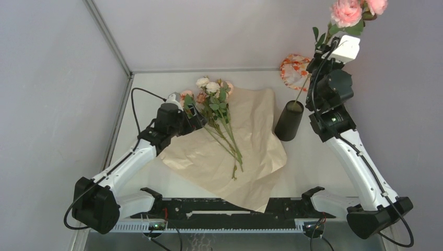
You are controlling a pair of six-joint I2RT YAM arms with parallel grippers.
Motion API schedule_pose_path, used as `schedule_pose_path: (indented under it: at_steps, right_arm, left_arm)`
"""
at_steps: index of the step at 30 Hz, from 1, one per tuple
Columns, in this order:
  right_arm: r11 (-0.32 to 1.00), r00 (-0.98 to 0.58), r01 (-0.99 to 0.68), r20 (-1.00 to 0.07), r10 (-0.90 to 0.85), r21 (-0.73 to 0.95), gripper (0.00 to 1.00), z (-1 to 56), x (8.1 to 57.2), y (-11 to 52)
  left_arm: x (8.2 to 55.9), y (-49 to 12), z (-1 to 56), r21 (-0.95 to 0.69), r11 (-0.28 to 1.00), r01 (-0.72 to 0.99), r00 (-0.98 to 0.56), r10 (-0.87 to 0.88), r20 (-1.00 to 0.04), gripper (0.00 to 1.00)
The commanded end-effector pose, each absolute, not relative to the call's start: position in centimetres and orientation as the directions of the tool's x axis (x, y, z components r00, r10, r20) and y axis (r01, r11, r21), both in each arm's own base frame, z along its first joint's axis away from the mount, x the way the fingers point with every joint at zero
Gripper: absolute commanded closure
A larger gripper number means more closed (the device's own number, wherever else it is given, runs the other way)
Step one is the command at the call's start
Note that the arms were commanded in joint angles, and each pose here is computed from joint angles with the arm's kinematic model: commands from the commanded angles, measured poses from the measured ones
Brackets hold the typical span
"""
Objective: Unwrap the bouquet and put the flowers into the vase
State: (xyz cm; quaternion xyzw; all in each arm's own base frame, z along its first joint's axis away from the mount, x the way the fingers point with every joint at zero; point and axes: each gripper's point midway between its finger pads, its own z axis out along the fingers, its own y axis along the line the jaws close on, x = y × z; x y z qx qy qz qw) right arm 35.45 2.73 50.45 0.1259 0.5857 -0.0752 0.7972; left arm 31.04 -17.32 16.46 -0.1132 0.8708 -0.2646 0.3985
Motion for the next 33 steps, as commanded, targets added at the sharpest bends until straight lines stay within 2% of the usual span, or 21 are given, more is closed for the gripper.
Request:
schedule_pose_path:
  at_steps: [1, 12, 21, 26, 29, 30, 33]
  right_arm:
    - [0.957, 0.262, 0.250, -0.962, 0.078, 0.146, 1.00, 47.8, 35.6, 3.0]
    - [0.968, 0.040, 0.214, -0.992, 0.122, 0.128, 1.00, 36.5, 37.6, 6.1]
    - [0.972, -0.098, 0.232, -0.993, 0.067, 0.043, 1.00, 32.0, 37.3, 7.6]
    - [0.962, -0.123, 0.269, -0.989, 0.077, 0.041, 0.75, 31.5, 36.3, 7.1]
    - [0.959, -0.132, 0.278, -0.987, 0.088, 0.048, 0.56, 31.4, 35.6, 6.8]
    - [0.958, -0.135, 0.280, -0.986, 0.095, 0.054, 0.46, 31.4, 35.3, 6.7]
    - [0.959, -0.157, 0.278, -0.982, 0.106, 0.059, 0.35, 31.0, 34.5, 6.5]
  left_arm:
    - [31.5, -17.8, 17.0, -0.582, 0.813, 0.025, -0.646, -0.431, -0.630, 0.00]
    - [31.6, -18.2, 16.3, -0.591, 0.806, 0.018, -0.669, -0.430, -0.607, 0.00]
    - [31.6, -18.0, 15.6, -0.575, 0.818, -0.016, -0.685, -0.427, -0.590, 0.00]
    - [31.6, -18.1, 14.7, -0.567, 0.823, -0.035, -0.706, -0.422, -0.569, 0.01]
    - [31.6, -18.3, 14.2, -0.569, 0.821, -0.045, -0.718, -0.423, -0.553, 0.01]
    - [31.6, -18.3, 14.0, -0.569, 0.821, -0.050, -0.722, -0.423, -0.547, 0.01]
    - [31.6, -18.4, 13.5, -0.569, 0.820, -0.064, -0.733, -0.426, -0.530, 0.02]
